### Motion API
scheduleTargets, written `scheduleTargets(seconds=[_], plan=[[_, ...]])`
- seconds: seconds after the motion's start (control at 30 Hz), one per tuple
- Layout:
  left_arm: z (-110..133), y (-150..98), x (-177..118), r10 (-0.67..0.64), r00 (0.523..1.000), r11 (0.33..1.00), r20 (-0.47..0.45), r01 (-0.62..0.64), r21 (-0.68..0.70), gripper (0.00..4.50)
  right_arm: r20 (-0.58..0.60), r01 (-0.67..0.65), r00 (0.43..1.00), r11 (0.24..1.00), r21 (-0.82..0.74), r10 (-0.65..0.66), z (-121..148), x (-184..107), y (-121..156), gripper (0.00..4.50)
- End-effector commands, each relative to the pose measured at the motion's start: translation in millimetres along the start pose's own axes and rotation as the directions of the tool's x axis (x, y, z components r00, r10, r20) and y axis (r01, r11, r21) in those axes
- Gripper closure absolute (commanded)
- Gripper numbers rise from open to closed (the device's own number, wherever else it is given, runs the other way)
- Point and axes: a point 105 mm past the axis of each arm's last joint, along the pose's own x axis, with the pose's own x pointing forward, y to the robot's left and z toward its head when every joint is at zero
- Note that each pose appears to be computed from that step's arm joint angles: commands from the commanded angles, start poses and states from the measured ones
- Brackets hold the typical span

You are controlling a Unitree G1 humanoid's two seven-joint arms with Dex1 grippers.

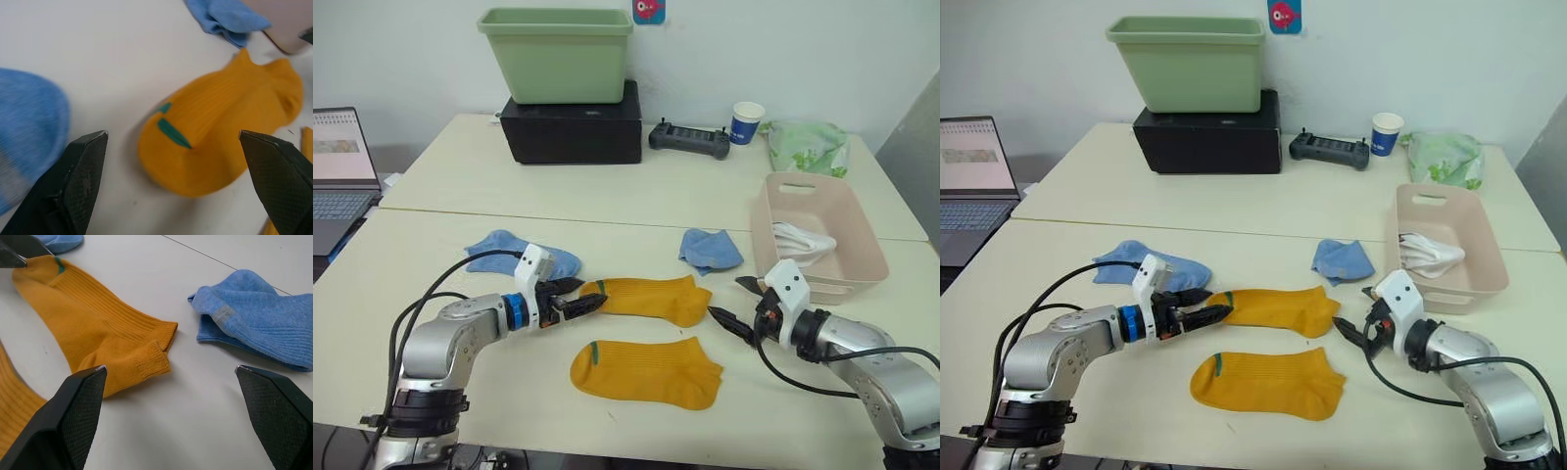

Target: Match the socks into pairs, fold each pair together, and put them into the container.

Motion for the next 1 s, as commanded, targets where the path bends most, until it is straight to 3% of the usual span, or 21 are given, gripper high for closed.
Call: scheduleTargets(seconds=[0.03,0.13,0.3,0.47,0.67,0.73,0.9,1.0], plan=[[-9,-5,1,0.051,0.999,0.995,-0.007,-0.052,-0.083,0.05,0.028,0.025,0.999,0.999,-0.02,-0.024,9,7,4,0.0],[-15,-9,3,0.044,0.998,0.991,-0.034,-0.048,-0.124,0.05,0.019,0.062,0.998,0.998,0.004,-0.062,8,16,1,0.0],[-19,-10,11,0.037,0.997,0.99,-0.068,-0.046,-0.137,1.15,-0.003,0.086,0.996,0.989,0.12,-0.087,7,28,2,0.0],[-27,-26,16,-0.028,0.992,0.992,-0.126,0.013,-0.125,2.7,-0.074,0.001,0.997,0.997,0.076,0.005,-5,32,22,1.67],[-27,-29,16,-0.047,0.991,0.992,-0.129,0.031,-0.123,4.48,-0.034,0.008,0.999,0.998,0.068,-0.006,1,35,25,3.75],[-25,-29,15,-0.049,0.992,0.993,-0.119,0.035,-0.117,4.5,-0.024,0.007,1.0,0.998,0.065,-0.005,3,34,26,4.47],[-6,-19,2,-0.006,1.0,0.995,-0.014,0.004,-0.098,4.5,0.025,-0.004,1.0,0.999,0.049,0.003,12,32,29,4.47],[10,-22,-10,-0.021,0.998,0.998,0.057,0.024,-0.062,4.5,0.118,-0.025,0.993,0.999,0.042,0.02,31,27,32,4.47]])
